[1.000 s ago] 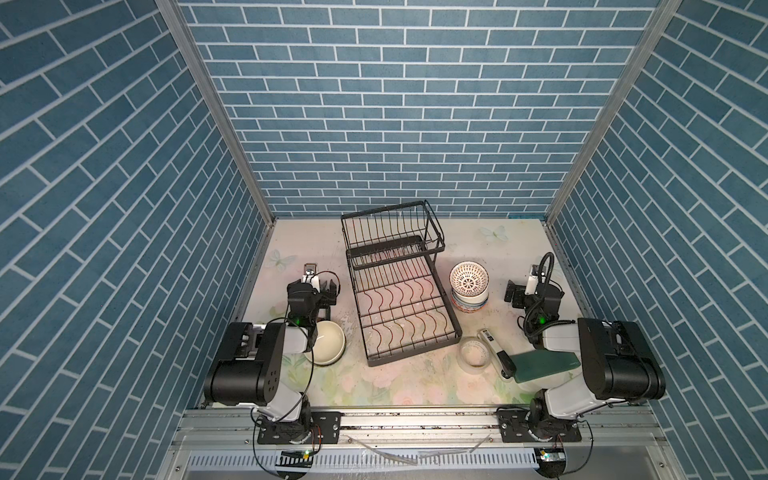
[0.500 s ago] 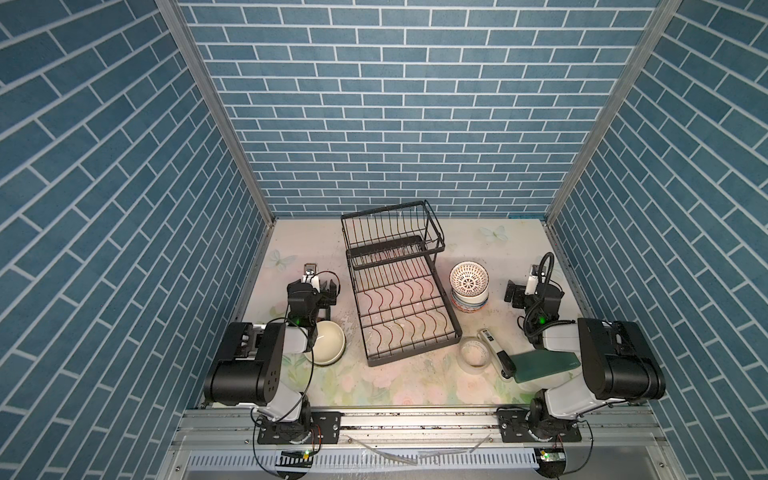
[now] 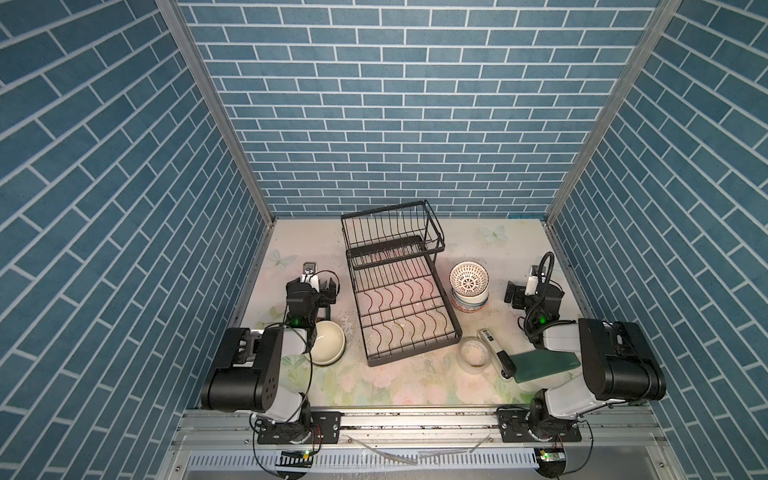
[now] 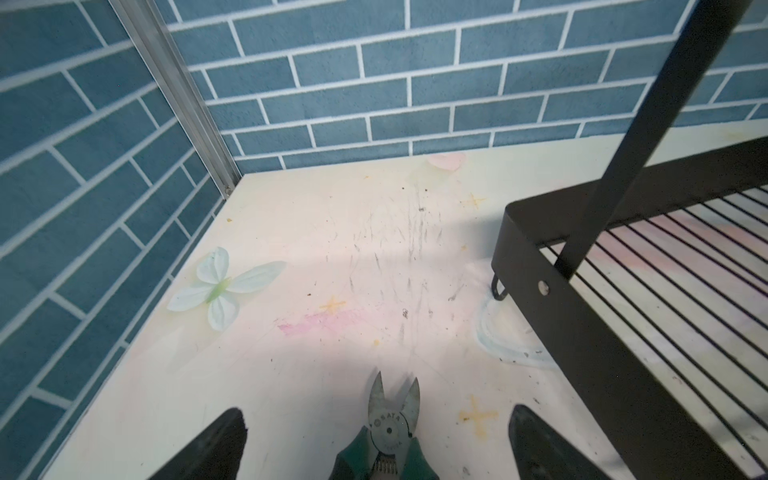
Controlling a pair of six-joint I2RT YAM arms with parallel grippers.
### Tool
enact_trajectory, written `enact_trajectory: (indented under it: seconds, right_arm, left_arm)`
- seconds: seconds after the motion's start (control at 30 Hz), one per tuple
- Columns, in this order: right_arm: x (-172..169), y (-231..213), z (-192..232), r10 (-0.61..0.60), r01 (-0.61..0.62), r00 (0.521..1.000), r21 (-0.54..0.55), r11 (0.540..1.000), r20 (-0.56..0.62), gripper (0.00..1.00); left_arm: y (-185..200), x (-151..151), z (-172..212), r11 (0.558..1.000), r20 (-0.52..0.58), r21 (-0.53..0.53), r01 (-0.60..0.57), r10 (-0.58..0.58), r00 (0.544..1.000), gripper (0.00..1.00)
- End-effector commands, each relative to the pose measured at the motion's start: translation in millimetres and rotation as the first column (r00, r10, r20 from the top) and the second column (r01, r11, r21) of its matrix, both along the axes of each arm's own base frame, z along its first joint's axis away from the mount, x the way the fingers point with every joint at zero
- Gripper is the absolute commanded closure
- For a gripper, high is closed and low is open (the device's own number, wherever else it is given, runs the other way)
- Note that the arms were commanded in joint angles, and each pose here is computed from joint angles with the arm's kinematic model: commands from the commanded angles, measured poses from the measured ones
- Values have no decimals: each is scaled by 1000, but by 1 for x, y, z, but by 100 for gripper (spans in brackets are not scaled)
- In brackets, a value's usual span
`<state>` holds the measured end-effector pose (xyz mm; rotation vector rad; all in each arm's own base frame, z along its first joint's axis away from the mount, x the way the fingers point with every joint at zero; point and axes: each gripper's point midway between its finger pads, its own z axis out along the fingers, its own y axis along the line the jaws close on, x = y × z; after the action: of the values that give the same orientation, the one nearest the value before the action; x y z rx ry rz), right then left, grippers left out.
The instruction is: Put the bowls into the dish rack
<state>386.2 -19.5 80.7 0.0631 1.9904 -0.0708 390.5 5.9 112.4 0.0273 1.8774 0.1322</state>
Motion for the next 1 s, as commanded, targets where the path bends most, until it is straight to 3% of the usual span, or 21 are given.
enact_trajectory:
  seconds: [0.0,0.37,0.7,0.97]
  right_arm:
    - [6,-3,30,-5,6,999,-15,1000,37,1]
    - [-11,-11,76,-111,110,994,84,990,9,1]
    - [-32,-1,103,-161,198,973,231,953,-168,2]
    - [-49,15,110,-150,234,944,273,933,-295,4]
  left_arm:
    - [6,-6,2,999,-12,6,-33,33,999,0]
    - [23,-11,34,988,-112,-18,-155,152,982,0]
    - [18,-22,55,959,-209,-168,-228,191,959,0]
    - [-6,-42,78,918,-237,-345,-195,115,965,0]
